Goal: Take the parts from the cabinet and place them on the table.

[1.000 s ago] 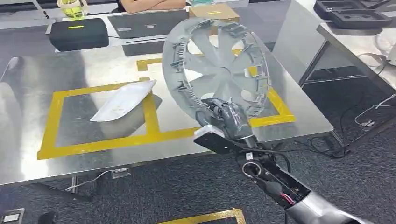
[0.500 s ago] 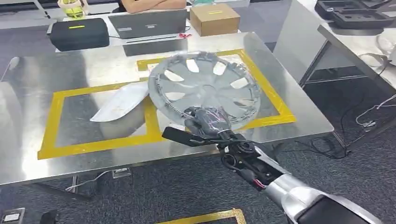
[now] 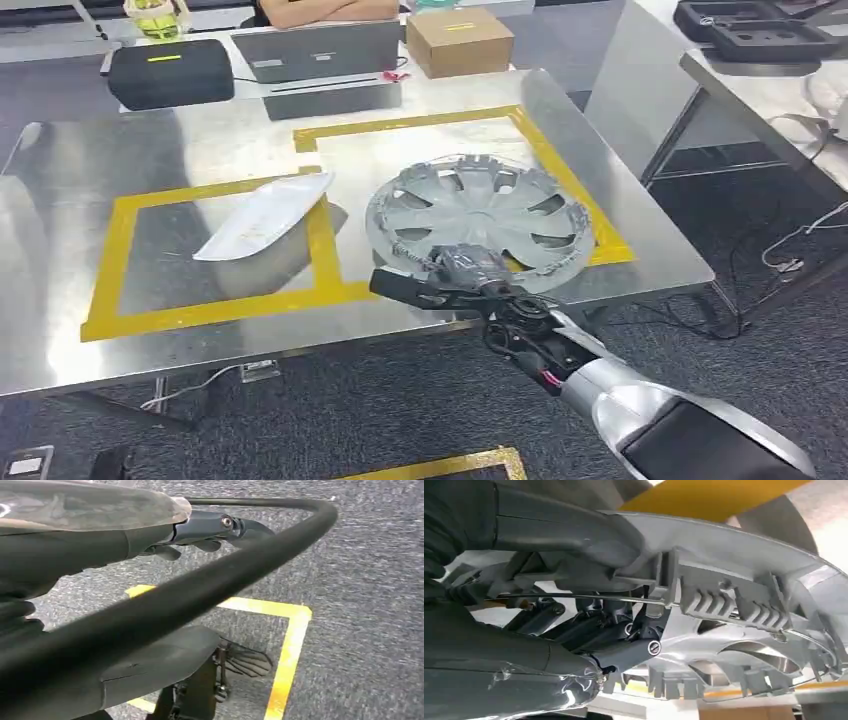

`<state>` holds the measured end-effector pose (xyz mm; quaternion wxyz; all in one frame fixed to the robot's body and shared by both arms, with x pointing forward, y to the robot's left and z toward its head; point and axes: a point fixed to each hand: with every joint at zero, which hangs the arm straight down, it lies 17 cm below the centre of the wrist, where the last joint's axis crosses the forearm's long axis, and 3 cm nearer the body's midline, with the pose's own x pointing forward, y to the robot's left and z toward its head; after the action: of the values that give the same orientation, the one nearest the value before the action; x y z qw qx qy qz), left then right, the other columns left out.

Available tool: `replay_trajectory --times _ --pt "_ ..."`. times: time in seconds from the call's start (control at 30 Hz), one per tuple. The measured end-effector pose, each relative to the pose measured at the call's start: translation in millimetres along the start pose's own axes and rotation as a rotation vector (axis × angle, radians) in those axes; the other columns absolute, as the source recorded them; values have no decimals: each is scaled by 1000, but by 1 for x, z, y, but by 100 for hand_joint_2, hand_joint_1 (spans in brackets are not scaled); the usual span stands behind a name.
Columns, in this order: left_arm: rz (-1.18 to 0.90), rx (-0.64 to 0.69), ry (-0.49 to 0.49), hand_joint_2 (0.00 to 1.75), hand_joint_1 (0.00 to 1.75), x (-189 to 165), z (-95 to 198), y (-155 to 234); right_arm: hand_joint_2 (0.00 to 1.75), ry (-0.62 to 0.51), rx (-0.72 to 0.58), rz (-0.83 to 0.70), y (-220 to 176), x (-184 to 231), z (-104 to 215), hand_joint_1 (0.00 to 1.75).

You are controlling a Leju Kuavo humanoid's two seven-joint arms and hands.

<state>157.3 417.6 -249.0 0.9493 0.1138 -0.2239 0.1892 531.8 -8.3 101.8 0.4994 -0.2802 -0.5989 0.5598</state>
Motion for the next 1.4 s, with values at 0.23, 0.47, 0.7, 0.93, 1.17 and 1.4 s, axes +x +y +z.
replay_trajectory --times 0.23,0.47,0.7,0.93,1.17,1.4 --pt "-12 -1 -33 175 0 6 0 2 0 -2 33 2 14 -1 2 0" --pt "3 11 -35 0 0 6 0 6 0 -6 46 2 20 1 3 0" --pt "10 16 -19 0 0 2 0 8 0 -120 -7 -108 9 26 3 0" --pt "17 24 -16 0 0 0 0 10 0 -282 -26 -379 -11 69 7 0" --pt "17 24 -15 0 0 0 0 10 0 -288 -48 -430 -21 74 7 0" --pt "17 24 -15 0 0 0 0 10 0 -288 -63 -453 -28 74 6 0"
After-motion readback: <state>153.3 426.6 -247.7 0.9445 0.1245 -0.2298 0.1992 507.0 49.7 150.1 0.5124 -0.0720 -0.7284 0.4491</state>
